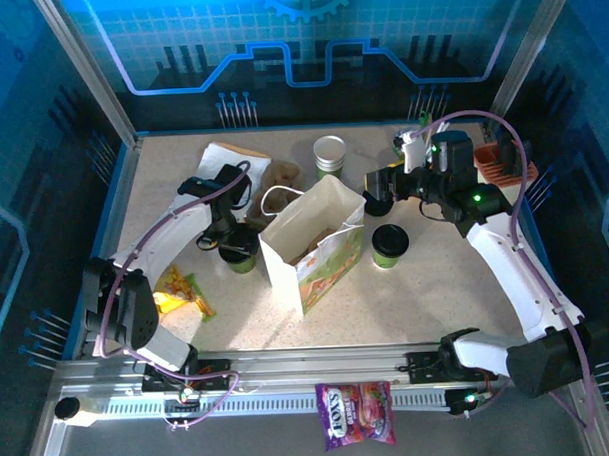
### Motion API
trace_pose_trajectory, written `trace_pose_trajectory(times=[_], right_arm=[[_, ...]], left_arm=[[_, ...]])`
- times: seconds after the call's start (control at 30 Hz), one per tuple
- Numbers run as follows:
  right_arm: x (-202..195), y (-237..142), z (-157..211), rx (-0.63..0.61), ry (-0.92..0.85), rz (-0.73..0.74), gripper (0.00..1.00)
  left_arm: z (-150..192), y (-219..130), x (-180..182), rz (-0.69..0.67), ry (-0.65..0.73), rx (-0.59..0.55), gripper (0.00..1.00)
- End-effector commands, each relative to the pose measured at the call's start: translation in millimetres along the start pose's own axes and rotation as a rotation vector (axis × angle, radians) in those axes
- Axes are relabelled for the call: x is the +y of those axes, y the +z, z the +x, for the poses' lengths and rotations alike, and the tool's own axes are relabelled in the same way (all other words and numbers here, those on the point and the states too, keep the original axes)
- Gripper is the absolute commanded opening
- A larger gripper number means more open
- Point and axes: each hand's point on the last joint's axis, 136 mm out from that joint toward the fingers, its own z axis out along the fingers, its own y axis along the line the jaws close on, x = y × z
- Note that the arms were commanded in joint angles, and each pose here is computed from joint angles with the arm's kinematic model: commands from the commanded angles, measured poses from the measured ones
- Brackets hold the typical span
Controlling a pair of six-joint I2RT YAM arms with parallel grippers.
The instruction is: Pack the takeout coffee
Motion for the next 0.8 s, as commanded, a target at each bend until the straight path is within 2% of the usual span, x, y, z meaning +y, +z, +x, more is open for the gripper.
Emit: trace_pose_trajectory(times=[0.0, 0.33, 0.77], right_arm=[[-3.4, 0.9, -2.2, -0.011, 0.010, -0.005, 0.68], [-3.7, 1.9, -1.2, -0.007, 0.012, -0.004, 0.68], [-4.9, 3.9, 0.7, 0.002, 0.015, -0.003, 0.69]], left_arm=[[-0.6, 0.2, 1.0, 0.007, 0.012, 0.023, 0.75], [-0.6, -1.9, 0.1, 0.013, 0.016, 0.022, 0.70], [0.0, -0.9, -0.3, 0.019, 0.017, 0.015, 0.69]])
